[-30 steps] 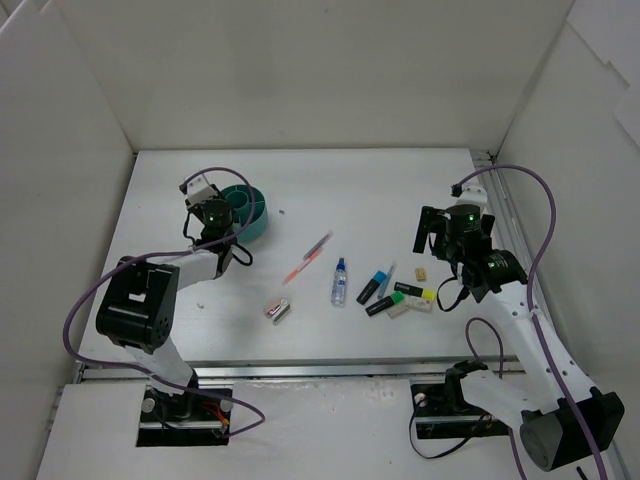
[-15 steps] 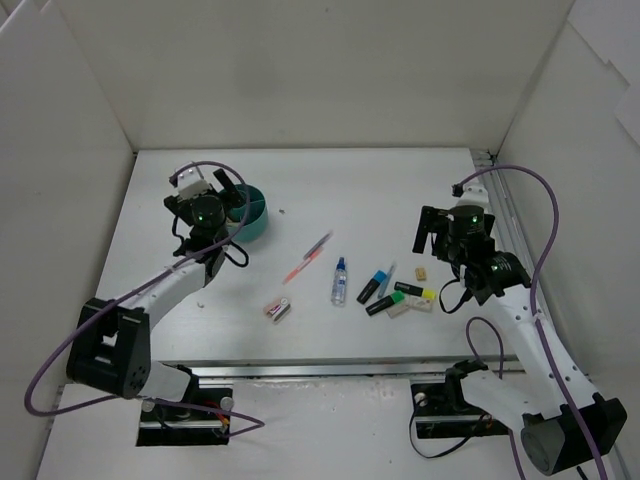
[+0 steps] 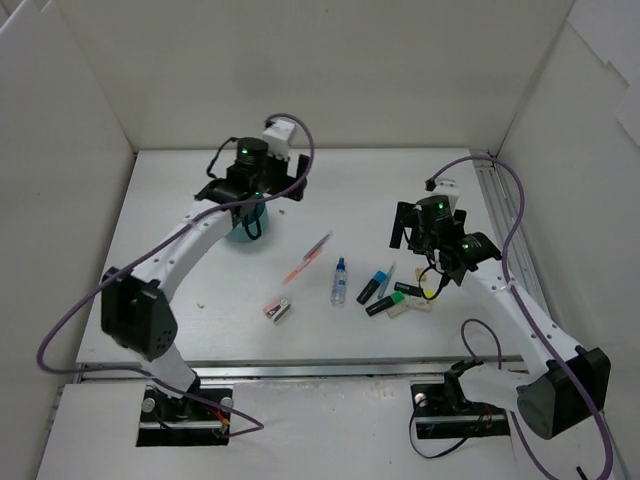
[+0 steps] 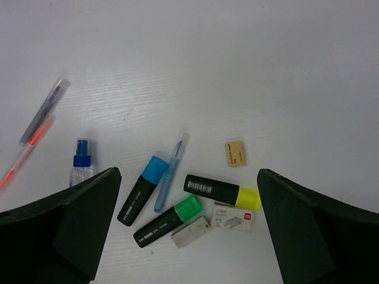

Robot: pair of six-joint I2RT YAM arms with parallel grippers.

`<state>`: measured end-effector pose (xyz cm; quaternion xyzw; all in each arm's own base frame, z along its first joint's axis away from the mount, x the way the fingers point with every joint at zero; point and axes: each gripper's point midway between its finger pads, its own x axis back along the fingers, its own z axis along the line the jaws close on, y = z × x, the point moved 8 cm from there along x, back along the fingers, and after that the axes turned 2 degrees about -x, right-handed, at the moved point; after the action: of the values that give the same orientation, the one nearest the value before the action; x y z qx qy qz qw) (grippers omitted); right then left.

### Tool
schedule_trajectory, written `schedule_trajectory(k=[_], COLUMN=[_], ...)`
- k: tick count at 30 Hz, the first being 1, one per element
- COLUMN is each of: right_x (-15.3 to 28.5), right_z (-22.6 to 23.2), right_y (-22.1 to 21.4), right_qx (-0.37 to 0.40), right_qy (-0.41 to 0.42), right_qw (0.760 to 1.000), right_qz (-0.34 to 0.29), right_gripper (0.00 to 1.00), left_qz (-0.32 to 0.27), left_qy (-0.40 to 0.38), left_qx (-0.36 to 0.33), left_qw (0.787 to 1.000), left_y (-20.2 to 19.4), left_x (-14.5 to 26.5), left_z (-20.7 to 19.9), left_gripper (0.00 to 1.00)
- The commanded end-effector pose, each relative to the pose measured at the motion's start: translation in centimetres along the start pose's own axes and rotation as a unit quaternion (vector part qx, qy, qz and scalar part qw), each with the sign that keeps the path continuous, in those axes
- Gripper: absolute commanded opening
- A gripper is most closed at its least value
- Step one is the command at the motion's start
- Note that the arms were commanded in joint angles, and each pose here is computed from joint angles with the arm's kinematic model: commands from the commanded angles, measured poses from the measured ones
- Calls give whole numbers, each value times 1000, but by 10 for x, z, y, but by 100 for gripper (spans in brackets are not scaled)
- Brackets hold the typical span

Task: Sort the stationery into containers
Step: Place the pen in the storage box, then pick up the pen from the center of the board.

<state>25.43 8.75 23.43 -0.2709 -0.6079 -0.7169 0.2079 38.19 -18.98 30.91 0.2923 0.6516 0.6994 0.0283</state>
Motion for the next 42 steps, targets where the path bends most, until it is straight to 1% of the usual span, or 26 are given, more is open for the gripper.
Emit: schedule_trajectory(k=[1, 2, 3, 4, 5, 6, 7, 8, 10, 13, 15, 20, 22, 24, 25, 27, 28, 29, 30, 31, 33, 34, 36, 37, 39, 42], right_x=[18, 17, 20, 23, 23, 26, 26, 26, 24, 19, 15, 9, 6, 6, 5, 5, 5, 5, 5, 5, 5, 5, 6, 5, 6, 8], right_z=[-11, -15, -17, -27, -31, -35, -39, -42, -48, -53, -54, -59, -59, -61, -61, -62, -62, -63, -63, -63, -64, -65, -66, -67, -68, -69], right_y=[19, 16, 14, 15, 12, 10, 8, 6, 2, 0, -2, -5, -7, -7, -7, -6, -6, -7, -7, -8, -7, -8, -8, -9, -9, -8], right_qx=[-74, -80, -88, -101, -104, -107, -111, -112, -114, -116, -112, -106, -104, -105, -106, -106, -106, -106, -105, -105, -105, -104, -104, -105, -106, -107], right_qy=[-15, -20, -17, -26, -28, -30, -38, -40, -50, -59, -58, -63, -65, -67, -69, -69, -69, -70, -70, -70, -73, -74, -77, -79, -79, -82], right_qw=[995, 995, 994, 993, 993, 992, 992, 992, 992, 991, 992, 992, 992, 992, 992, 992, 992, 992, 992, 992, 991, 991, 991, 991, 991, 991], right_qz=[-60, -56, -55, -58, -53, -54, -49, -44, -29, -12, 2, 18, 23, 24, 25, 24, 24, 25, 26, 27, 25, 25, 23, 23, 21, 17], right_gripper=[98, 98, 98, 98, 98, 98, 98, 98, 98, 98, 98, 98, 98, 98, 98, 98, 98, 98, 98, 98, 98, 98, 98, 98, 98, 98], left_qz=[112, 120, 140, 129, 161, 170, 162, 196, 225, 239, 238, 253, 263, 273, 276, 284, 288, 292, 292, 293, 295, 306, 312, 319, 323, 310], left_qy=[-69, -68, -70, -78, -83, -89, -97, -101, -96, -86, -78, -72, -76, -72, -61, -59, -58, -59, -57, -58, -56, -56, -57, -60, -63, -66], left_qx=[-97, -106, -116, -119, -117, -116, -113, -112, -110, -107, -109, -118, -129, -139, -144, -148, -148, -148, -147, -145, -142, -142, -138, -132, -126, -125], left_qw=[987, 985, 981, 981, 976, 975, 975, 969, 963, 961, 962, 957, 953, 949, 948, 945, 944, 943, 943, 943, 943, 940, 938, 937, 936, 940], left_y=[-30, -32, -45, -36, -51, -55, -46, -64, -77, -88, -92, -108, -116, -124, -126, -132, -134, -136, -138, -139, -139, -146, -147, -153, -156, -150], left_x=[-25, -34, -50, -55, -69, -76, -83, -96, -112, -120, -123, -123, -124, -126, -127, -130, -131, -132, -134, -135, -138, -140, -142, -143, -142, -143], left_z=[-36, -39, -39, -47, -48, -50, -53, -57, -61, -60, -59, -60, -65, -68, -65, -69, -69, -69, -69, -69, -70, -70, -71, -72, -73, -74], left_gripper=[99, 100, 100, 99, 100, 100, 100, 100, 99, 100, 97, 79, 79, 76, 73, 70, 66, 65, 62, 56, 52, 48, 46, 41, 37, 32])
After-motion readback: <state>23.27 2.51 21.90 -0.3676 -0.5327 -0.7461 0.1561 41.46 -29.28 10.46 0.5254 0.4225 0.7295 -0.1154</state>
